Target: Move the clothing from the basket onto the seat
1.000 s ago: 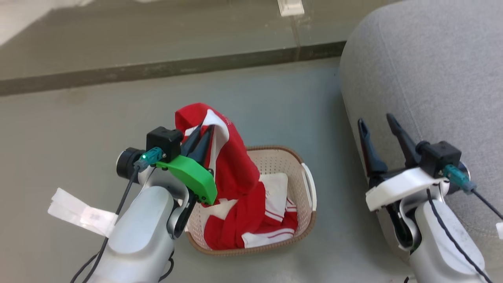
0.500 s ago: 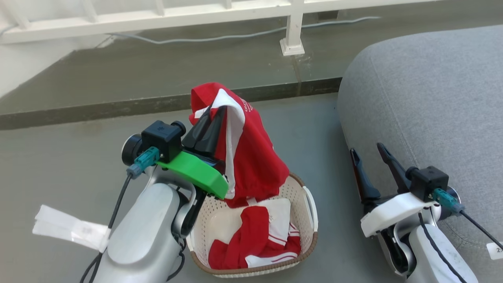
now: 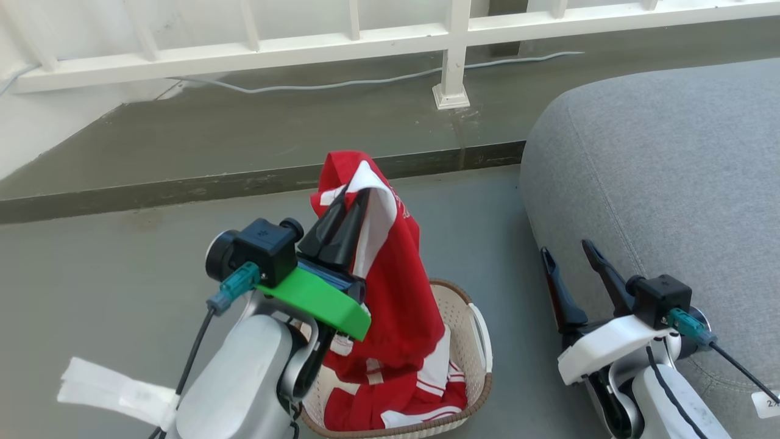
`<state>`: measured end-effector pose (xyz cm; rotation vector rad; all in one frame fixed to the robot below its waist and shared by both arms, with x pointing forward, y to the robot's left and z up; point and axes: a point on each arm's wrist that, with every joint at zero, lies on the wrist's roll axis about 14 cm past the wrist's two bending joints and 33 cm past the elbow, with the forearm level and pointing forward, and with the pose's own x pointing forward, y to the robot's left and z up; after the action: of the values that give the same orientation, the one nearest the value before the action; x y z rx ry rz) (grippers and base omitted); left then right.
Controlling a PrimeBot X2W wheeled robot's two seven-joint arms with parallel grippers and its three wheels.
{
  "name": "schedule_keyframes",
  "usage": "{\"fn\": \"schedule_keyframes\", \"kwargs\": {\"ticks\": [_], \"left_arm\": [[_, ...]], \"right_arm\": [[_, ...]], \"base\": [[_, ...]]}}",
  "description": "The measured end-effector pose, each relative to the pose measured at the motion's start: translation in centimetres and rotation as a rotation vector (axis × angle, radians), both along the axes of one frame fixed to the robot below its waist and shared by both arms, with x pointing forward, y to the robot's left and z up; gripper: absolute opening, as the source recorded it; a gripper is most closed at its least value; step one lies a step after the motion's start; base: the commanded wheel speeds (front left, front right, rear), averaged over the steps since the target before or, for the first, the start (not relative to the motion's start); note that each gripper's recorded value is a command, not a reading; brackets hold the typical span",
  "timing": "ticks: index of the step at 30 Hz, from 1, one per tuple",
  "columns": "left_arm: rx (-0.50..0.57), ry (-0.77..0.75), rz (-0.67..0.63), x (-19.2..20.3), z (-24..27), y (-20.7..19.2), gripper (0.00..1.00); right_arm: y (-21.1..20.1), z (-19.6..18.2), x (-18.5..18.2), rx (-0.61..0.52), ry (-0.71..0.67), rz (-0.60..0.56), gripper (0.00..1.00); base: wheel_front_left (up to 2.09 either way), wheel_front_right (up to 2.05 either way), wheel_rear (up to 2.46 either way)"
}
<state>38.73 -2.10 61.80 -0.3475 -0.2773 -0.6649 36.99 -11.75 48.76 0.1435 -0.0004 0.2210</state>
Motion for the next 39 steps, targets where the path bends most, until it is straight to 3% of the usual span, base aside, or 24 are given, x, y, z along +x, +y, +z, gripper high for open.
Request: {"fn": "schedule_keyframes", "kwargs": {"ticks": [27,33,39], "left_arm": [[-0.006,-0.025,0.007,-1.8,0.6,0.3,0.00],[-0.009,-0.025,0.006,-2.0,0.8,0.3,0.00],[-0.014,-0.029,0.001,-2.3,1.1,0.3,0.00]], "right_arm": [[0.4,0.9,-0.5,0.016,-0.026,0.005,1.00],[1.6,3.3,-0.4,0.040,-0.100,0.040,1.00],[4.7,7.7,-0.7,0.099,-0.224,0.144,1.00]], "base": [[0.00,0.00,0.00],[0.00,0.00,0.00],[0.00,0.00,0.00]]}}
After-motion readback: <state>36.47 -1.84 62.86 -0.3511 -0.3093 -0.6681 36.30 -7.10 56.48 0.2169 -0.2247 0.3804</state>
